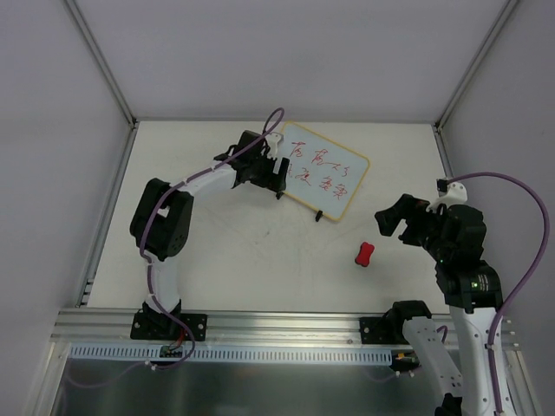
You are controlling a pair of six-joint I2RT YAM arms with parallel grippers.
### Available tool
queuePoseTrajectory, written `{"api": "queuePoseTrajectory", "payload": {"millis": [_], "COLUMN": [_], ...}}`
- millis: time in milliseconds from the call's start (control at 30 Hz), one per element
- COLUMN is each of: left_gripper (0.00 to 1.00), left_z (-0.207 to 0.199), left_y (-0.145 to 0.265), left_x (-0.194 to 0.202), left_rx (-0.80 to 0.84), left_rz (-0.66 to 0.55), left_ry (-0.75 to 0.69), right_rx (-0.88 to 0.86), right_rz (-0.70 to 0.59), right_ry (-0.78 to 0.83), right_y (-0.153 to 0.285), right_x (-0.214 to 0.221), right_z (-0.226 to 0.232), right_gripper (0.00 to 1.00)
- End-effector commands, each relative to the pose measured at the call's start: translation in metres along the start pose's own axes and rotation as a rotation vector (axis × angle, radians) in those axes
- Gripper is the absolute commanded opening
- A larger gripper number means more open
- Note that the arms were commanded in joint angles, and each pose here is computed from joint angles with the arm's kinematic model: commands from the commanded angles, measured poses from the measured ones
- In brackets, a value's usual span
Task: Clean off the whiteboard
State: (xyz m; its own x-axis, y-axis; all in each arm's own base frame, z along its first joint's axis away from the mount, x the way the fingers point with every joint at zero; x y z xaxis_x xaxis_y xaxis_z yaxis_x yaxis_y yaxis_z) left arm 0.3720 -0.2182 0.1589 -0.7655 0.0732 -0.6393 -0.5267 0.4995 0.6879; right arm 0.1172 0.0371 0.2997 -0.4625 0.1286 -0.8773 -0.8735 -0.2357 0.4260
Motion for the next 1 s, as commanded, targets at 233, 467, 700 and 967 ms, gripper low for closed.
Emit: {"api": "queuePoseTrajectory", "payload": {"millis": [233, 467, 700, 967], "left_gripper": [0.74, 0.65, 0.56, 0.48], "left_z": [-0.009, -0.006, -0.009, -0.012], "left_y": [-0.026, -0.031, -0.035, -0.043], "left_x": [-0.005, 0.018, 0.021, 0.022], "left_rx": [0.011, 0.005, 0.002, 0.003], "left_rz": [-0.070, -0.024, -0.040, -0.042], "left_ry": [-0.030, -0.021, -0.026, -0.034], "right_rx": [-0.007, -0.003, -0.014, -0.022], "right_rz": [-0.016, 0.002, 0.006, 0.006], "right_ry": [-0.029, -0.028, -0.035, -0.042], "right_y": [-0.005, -0.009, -0.009, -0.008], "right_x": [-0.001, 0.002, 0.005, 0.008], "right_z": [0.001, 0.000, 0.001, 0.001], "right_gripper": [0.99, 0.99, 0.99, 0.99]}}
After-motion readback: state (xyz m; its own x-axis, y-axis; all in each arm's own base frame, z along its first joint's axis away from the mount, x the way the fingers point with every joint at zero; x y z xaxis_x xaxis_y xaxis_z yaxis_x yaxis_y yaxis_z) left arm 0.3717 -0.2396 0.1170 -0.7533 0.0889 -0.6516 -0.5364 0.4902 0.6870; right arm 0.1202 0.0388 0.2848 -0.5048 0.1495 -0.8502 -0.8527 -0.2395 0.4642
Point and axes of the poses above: each gripper's point midway between its finger pads, its own y axis back along the fingers, its own z axis along the line the jaws close on, x = y × z, the point moved 10 cm from there along y, back along the fingers, and after that the axes turned 11 degrees about y, right-handed, at the moved point
